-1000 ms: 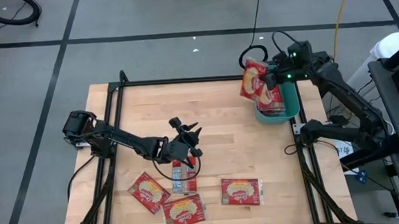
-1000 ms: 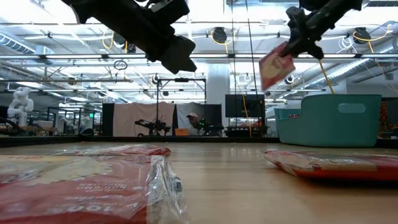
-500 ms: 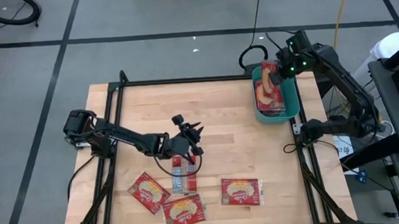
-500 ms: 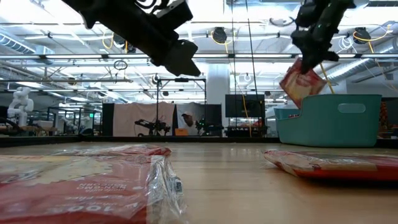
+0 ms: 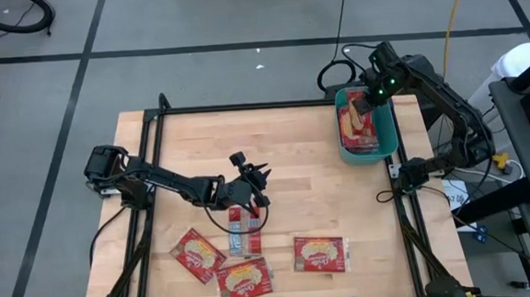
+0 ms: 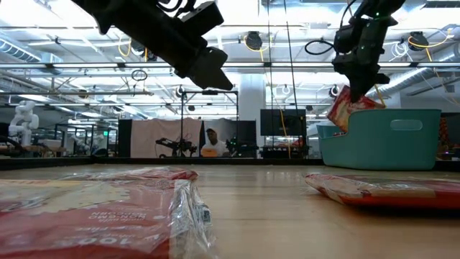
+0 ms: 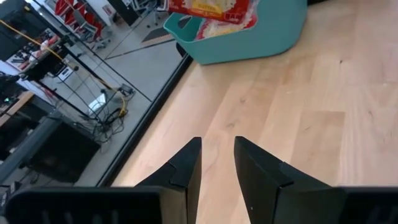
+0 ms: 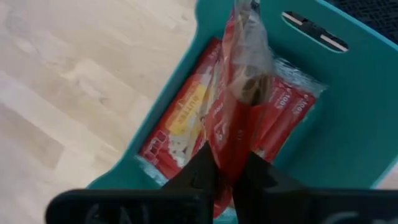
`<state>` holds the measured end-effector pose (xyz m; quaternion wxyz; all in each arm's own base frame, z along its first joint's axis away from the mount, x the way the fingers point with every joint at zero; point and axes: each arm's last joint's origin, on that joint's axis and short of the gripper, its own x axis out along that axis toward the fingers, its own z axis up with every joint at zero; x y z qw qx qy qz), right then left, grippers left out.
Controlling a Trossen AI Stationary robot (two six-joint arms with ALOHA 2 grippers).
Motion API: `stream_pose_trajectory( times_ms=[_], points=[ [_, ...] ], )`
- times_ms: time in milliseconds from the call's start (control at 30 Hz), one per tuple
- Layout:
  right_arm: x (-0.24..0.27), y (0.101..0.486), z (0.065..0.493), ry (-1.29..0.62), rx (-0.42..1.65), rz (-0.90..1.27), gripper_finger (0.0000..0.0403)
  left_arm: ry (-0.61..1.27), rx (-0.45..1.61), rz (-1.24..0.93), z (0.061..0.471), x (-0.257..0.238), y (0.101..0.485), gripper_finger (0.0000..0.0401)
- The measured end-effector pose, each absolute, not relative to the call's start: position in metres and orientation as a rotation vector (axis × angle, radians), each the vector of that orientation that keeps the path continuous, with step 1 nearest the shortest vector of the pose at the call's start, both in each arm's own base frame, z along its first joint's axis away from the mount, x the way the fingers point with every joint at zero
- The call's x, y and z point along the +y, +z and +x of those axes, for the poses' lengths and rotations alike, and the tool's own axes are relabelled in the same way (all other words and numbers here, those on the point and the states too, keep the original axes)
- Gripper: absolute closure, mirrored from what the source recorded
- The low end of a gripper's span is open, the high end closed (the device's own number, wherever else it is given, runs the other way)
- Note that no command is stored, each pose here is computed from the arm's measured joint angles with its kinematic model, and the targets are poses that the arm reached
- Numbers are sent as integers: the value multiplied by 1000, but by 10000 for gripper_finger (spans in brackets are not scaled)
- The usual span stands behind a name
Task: Sort popcorn bags into baskets
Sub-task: Put the red popcorn bag into the green bin
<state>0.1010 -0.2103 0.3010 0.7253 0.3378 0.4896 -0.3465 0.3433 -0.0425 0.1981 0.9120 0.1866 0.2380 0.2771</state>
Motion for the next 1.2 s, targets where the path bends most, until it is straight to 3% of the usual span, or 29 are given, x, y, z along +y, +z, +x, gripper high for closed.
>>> stream_pose_trajectory(
  times_ms=[567,733,967,1200],
  points=[
    [-210,302,110,-908,1126,630,227,572,498,381,343,-42,197,304],
    [-195,313,121,-911,1064,592,221,571,502,385,343,-42,197,304],
    [-136,327,144,-726,790,499,230,524,617,352,336,-42,185,304],
    [-62,294,171,-530,538,473,231,424,729,190,327,-51,173,287]
  ],
)
